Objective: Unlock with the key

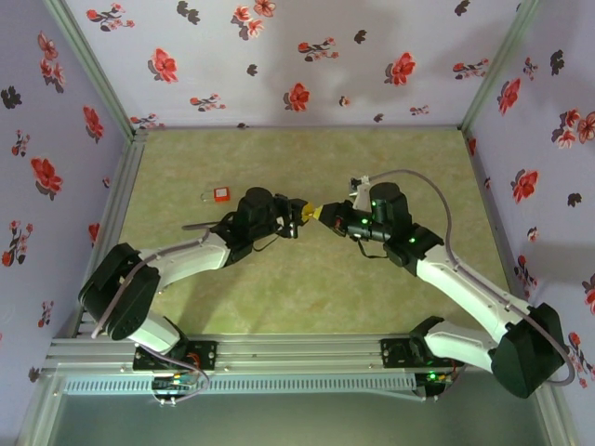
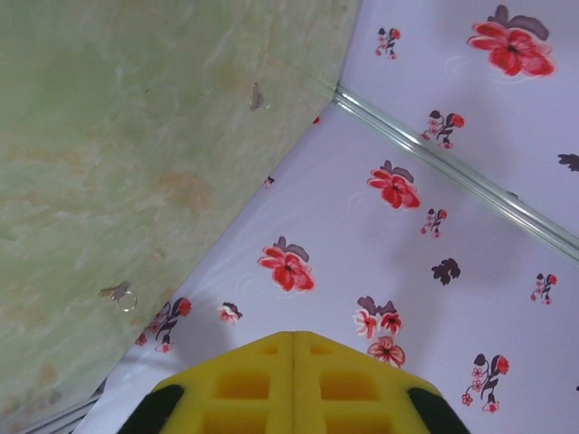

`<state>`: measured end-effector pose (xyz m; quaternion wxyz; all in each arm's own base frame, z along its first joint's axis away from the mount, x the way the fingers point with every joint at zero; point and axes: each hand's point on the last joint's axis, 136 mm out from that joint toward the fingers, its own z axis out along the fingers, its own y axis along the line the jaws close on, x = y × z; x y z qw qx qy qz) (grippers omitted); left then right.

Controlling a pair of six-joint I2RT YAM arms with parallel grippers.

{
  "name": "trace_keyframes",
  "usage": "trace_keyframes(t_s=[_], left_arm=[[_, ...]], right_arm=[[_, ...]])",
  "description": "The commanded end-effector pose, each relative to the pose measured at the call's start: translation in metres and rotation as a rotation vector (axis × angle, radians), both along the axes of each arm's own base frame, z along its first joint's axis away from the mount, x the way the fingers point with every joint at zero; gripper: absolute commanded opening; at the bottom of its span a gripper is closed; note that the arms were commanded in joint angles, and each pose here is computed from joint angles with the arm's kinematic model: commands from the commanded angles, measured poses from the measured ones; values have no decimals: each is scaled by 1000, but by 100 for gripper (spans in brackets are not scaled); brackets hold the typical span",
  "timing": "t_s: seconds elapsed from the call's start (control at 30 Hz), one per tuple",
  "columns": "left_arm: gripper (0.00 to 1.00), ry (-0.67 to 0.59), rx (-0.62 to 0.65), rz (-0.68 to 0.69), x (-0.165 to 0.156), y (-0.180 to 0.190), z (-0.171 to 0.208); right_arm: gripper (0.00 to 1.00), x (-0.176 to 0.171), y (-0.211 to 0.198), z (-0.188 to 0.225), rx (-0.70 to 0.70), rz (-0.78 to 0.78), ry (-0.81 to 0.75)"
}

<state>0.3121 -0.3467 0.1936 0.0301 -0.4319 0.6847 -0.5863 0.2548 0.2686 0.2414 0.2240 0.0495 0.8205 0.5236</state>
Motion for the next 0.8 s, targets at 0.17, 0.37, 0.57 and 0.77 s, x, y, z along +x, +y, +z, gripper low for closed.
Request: trace_keyframes(t_s=[0.17,0.37,0.57,0.77], left_arm=[[0,-108,57,2,3,12,18],[0,-335,225,4,17,26,54],[0,-547,390,3,25,35,82],[0,-637,402,9,35,28,99]], right_arm=[[0,1,4,6,30,2,-24],[58,9,9,20,126,-33,-7],[65,16,11,33,283,-84,18],[65,24,17,43,373,-94,18]])
